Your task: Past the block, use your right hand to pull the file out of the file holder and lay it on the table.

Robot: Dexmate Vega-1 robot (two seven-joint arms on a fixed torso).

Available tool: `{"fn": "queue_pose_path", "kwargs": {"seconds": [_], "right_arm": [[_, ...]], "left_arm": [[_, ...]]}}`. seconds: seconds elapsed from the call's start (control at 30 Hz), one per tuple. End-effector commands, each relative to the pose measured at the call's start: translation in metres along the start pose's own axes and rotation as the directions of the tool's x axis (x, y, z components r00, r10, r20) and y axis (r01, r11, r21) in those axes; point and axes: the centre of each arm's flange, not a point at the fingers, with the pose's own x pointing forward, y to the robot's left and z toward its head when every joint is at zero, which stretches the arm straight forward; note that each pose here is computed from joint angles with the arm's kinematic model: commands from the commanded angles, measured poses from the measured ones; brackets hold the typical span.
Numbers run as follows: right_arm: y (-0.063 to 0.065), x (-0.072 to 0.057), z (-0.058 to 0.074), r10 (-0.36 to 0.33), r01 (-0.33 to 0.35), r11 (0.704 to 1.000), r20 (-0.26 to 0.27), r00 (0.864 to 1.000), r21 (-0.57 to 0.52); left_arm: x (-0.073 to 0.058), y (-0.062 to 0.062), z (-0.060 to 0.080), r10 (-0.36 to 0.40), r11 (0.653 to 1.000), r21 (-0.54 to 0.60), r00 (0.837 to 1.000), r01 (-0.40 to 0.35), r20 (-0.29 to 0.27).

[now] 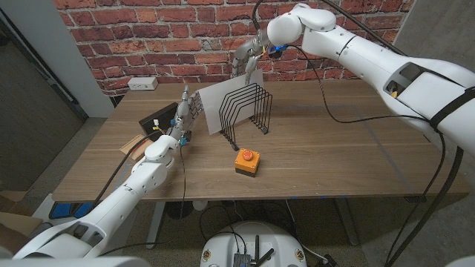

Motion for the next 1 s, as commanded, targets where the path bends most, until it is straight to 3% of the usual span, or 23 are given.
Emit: {"fn": "queue_pose_path", "kwargs": {"seconds": [0.03,1.0], "right_arm": [[0.0026,0.0047,0.0026,-0.005,0.005,1.000,0.001,1.000,-0.021],[0.0101,0.0086,0.0047,-0.068,0.068,0.998,0.008,0.998,-0.012]], "left_arm": [[-0.0001,-0.0001,0.0000,-0.001,1.000,0.000,1.000,0.001,0.000],[0.0000,0.0007,0.0012,-0.001,1.000,0.001,1.000,0.001,0.000]]}}
